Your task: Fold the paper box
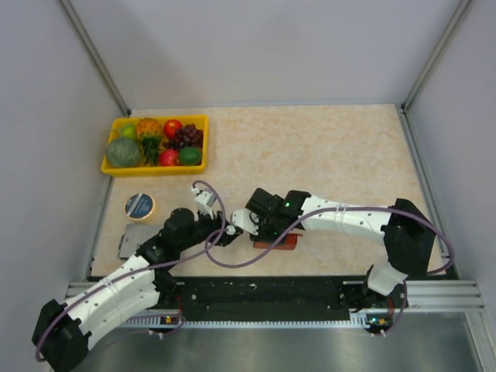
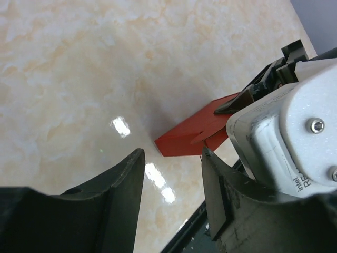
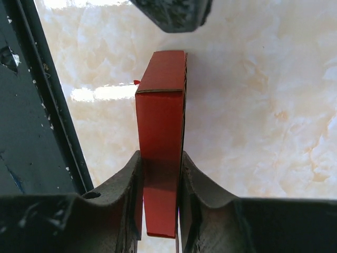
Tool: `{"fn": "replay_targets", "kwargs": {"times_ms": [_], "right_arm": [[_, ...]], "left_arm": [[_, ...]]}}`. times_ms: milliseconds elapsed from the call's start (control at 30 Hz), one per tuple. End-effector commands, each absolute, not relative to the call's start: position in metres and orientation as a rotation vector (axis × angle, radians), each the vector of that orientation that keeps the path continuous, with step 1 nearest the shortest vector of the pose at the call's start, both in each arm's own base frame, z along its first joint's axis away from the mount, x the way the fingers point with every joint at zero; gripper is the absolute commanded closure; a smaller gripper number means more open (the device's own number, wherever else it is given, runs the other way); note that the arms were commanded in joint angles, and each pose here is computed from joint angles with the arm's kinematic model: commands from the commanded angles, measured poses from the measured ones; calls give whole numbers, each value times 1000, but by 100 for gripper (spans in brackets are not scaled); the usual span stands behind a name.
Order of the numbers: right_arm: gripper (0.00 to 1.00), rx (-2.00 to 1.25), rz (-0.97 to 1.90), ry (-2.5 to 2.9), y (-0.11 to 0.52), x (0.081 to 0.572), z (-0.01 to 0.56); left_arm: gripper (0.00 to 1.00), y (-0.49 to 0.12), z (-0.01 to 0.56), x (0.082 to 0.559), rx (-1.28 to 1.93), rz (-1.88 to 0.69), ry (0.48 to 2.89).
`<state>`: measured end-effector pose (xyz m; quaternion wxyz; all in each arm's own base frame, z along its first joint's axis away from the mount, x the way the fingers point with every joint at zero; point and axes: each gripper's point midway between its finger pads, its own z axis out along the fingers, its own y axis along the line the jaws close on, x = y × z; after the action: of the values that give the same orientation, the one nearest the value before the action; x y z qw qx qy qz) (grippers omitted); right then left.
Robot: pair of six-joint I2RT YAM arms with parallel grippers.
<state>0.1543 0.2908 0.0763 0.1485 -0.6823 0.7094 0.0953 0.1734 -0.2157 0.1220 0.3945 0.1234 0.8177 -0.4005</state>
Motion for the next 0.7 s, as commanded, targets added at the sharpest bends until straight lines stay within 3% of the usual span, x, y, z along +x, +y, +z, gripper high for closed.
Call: {"fn": "replay_targets", "kwargs": {"times_ms": [0,133,267,400,567,667], "right_arm": [[89,-1928,354,1989,297,153,84],[86,-1881,407,1974,302,150,87],[85,-1825,447,1935,303,148,94],[87,-1781,478,1910,301,146,102],[87,-1772,514,1924,298,144,99],[88,-1745,547,1938,297,149,99]], "left_arm": [[48,-230,148,192,407,-956,1799],[52,-239,167,180,415,-1096,1602],[57,-227,159,188,306,-1062,1608],[50,-211,157,180,177,-1130,1533],[47,-225,172,160,446,-1128,1439],[52,-237,175,149,589,-1148,1389]]}}
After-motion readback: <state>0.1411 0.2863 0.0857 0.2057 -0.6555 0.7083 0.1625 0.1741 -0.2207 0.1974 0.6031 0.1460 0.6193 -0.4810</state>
